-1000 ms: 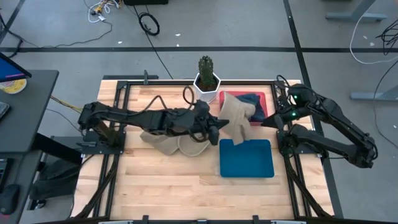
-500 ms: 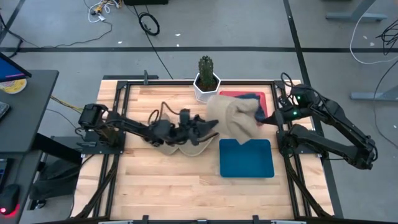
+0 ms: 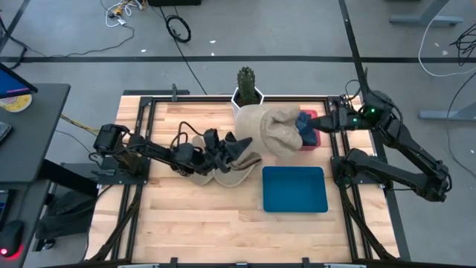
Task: Pick & Place hat
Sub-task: Put the center brown cap into the blue bin
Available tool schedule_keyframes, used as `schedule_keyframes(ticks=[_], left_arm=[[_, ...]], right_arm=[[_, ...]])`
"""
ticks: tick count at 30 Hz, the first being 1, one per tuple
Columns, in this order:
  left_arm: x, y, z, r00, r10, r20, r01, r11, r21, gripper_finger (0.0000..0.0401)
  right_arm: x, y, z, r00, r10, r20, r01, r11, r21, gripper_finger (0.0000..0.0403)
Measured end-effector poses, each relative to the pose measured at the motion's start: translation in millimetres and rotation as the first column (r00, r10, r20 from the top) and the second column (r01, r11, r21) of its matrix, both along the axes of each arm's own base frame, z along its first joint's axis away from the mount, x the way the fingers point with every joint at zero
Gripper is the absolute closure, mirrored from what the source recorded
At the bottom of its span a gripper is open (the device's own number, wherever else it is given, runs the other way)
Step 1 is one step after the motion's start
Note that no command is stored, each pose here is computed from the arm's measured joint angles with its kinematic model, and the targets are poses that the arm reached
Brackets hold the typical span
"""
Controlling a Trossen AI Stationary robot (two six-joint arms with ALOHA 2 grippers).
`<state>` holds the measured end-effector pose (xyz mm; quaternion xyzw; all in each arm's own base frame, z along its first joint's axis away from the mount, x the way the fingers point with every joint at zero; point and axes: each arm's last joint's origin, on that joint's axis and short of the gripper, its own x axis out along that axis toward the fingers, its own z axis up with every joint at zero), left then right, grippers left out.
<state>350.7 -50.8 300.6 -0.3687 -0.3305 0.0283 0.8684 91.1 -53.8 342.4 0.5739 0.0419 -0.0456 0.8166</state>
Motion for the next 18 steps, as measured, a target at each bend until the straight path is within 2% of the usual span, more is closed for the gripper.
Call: schedule_keyframes(ticks=[6,18], left_arm=[[3.2,5.7,9.9,0.999,-0.016,0.035,0.015,0.999,0.029,0.039],[5.4,24.4,10.8,0.998,-0.019,0.053,0.018,1.0,0.021,0.039]], right_arm=[[12.3,-3.3,15.0,0.991,0.042,0.127,-0.033,0.997,-0.07,0.0067],[58.4,-2.6,24.1,0.944,0.222,0.242,-0.177,0.964,-0.197,0.0067]])
